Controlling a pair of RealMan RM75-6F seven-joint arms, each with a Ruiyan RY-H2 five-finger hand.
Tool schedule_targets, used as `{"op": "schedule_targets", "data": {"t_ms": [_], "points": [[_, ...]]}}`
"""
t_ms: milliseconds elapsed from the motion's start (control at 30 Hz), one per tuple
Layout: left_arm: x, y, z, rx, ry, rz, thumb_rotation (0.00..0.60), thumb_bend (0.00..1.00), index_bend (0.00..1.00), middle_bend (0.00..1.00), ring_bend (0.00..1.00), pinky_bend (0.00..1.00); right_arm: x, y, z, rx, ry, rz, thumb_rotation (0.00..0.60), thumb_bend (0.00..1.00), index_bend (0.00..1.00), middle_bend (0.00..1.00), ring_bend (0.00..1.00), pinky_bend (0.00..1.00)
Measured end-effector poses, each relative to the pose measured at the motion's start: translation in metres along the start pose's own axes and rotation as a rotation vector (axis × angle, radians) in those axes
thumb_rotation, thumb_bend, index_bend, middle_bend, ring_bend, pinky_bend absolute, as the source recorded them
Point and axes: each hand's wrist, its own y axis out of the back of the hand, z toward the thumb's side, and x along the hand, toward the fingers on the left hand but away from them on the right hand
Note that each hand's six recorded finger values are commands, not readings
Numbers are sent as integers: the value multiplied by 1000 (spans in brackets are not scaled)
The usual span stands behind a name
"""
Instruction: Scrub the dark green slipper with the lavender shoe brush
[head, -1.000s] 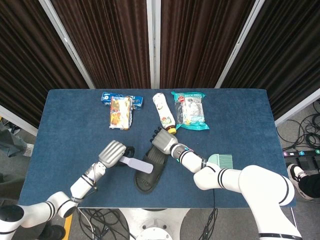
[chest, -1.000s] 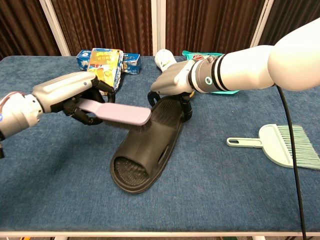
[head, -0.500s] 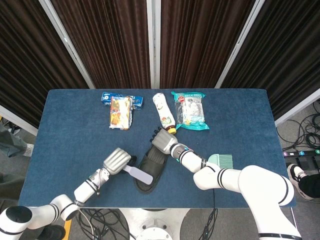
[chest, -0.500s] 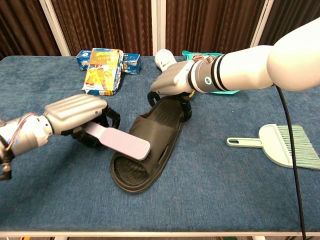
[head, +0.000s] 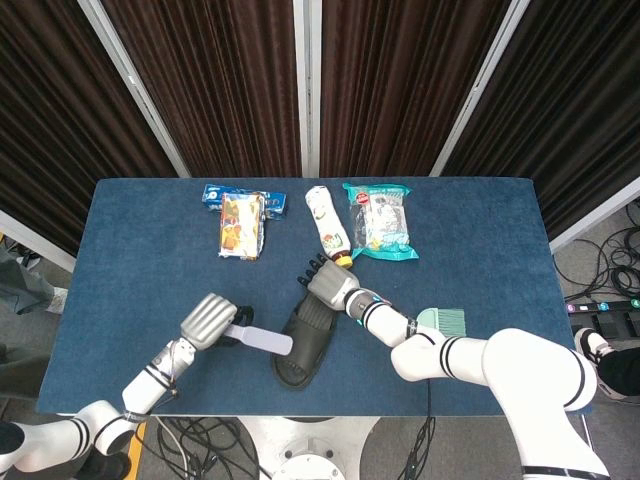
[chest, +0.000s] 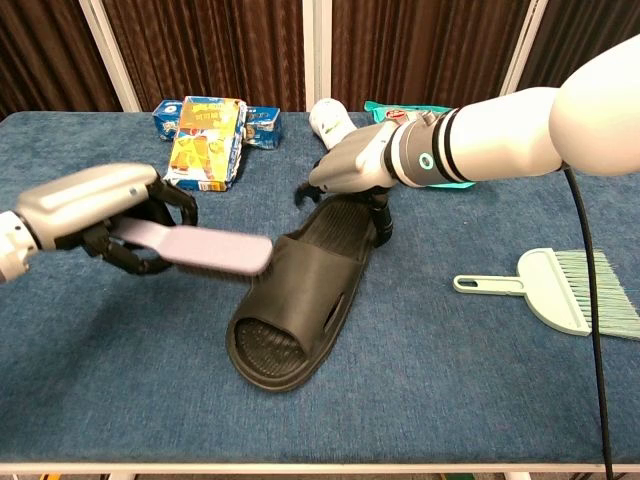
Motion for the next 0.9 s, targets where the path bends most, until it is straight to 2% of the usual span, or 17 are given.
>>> {"op": "schedule_targets", "data": {"t_ms": [100,233,367,467,533,633,767,800,833,900], "points": [[5,7,-17,-26,75,11,600,485,1000,1000,1000,1000,7,6,-5,-19,-11,-21,600,26,0,0,0,0],[12,10,-42,-10,183,3,600,484,1000,1000,991,1000,25,17,-21,-50,-40,-65,600,26,0,0,0,0],[19,8,-60,37,274,-21,600,471,981,984,907,1000,50,27,-43,-90,-79,-119,600,26,0,0,0,0],[23,8,-64,79,312,-30,600,393,839,887,788,992,72,32,-60,-128,-110,-159,600,26,0,0,0,0],[25,8,-65,100,326,-28,600,315,725,779,677,953,88,32,-72,-159,-131,-183,600,26,0,0,0,0],[26,8,-62,119,334,-25,600,209,524,594,482,817,109,28,-87,-204,-160,-208,600,26,0,0,0,0],[21,11,-58,103,331,-19,600,143,249,335,237,471,136,18,-103,-242,-191,-236,600,26,0,0,0,0],[19,13,-57,100,329,-19,600,127,198,271,176,376,145,14,-108,-254,-203,-243,600,26,0,0,0,0],[17,14,-57,98,329,-22,600,114,170,226,138,327,151,11,-112,-264,-211,-247,600,26,0,0,0,0],[10,17,-58,99,329,-31,600,94,134,163,95,282,165,4,-120,-286,-233,-255,600,29,0,0,0,0]]}}
